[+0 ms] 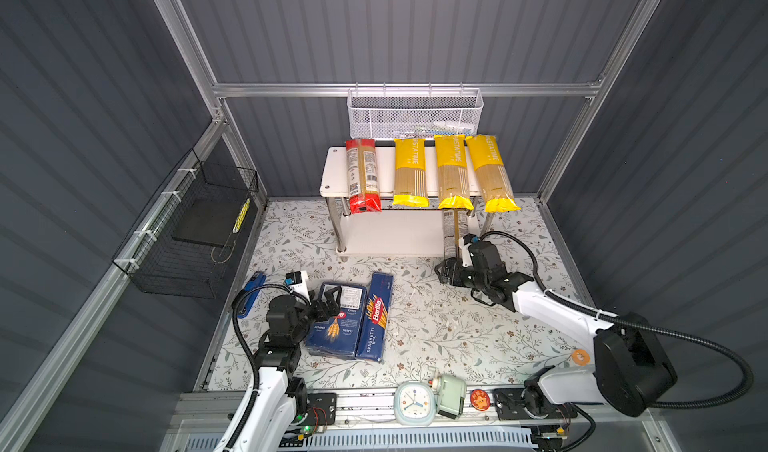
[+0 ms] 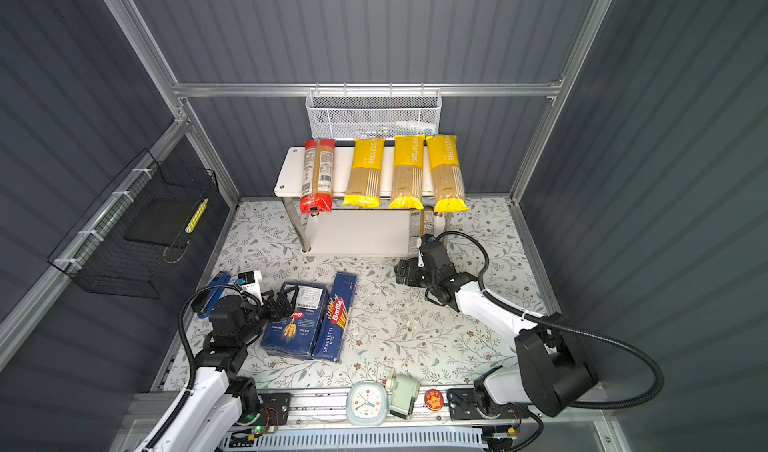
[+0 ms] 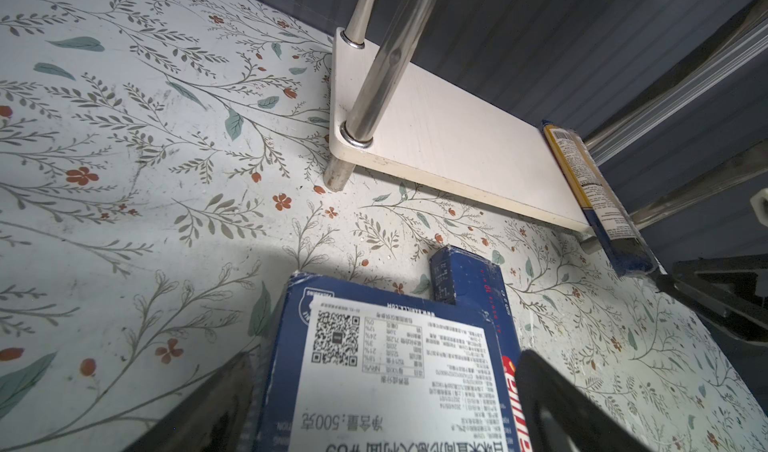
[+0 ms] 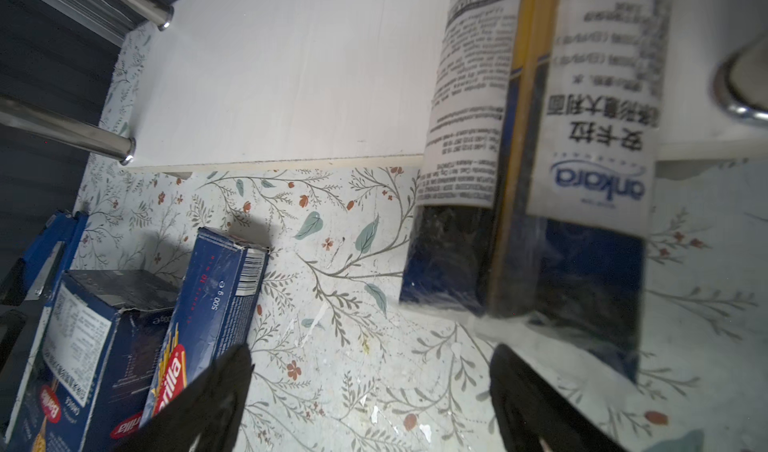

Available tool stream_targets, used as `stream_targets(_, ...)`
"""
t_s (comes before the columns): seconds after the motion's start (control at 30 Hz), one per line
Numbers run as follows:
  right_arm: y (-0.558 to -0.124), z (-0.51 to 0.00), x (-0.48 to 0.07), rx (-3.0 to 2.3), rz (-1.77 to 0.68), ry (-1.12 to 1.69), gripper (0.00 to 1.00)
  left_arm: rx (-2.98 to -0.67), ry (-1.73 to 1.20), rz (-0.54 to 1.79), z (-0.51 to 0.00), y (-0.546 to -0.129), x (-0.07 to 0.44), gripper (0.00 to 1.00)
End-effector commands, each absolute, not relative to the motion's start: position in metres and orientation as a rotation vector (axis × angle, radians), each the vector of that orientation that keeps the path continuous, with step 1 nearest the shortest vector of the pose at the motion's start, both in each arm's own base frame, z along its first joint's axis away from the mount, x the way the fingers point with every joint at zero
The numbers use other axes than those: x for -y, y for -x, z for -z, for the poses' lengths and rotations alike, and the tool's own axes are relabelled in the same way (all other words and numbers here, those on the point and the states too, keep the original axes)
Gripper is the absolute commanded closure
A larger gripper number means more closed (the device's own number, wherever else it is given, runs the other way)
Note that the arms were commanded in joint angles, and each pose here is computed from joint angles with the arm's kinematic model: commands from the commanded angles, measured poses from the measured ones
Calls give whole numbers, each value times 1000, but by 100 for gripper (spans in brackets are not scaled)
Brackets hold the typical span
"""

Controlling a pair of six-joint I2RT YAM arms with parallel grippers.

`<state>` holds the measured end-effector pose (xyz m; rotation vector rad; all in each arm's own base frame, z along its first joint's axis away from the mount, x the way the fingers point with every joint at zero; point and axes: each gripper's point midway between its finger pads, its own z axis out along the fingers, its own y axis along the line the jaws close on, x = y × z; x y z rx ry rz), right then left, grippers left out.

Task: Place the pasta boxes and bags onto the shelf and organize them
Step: 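Withdraw the right gripper and move it over the Barilla boxes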

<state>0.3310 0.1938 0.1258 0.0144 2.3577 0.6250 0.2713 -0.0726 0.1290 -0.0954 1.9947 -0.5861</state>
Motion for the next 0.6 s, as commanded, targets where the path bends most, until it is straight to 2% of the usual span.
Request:
stream_targets(0.0, -315, -129, -201, -2351, -672, -1, 9, -1978, 82, 594, -131, -271, 73, 1)
stream_targets(0.13, -298, -131, -214, -2344, -687, 36, 9, -1976, 80, 595, -131, -271, 73, 1)
stream_targets(0.37, -263, -139, -271, -2304, -795, 181, 10, -1975, 76, 597, -132, -271, 74, 1)
stream_targets(0.57, -247, -114, -294, -2414, -656, 219, 9, -1975, 79, 597, -132, -271, 74, 1)
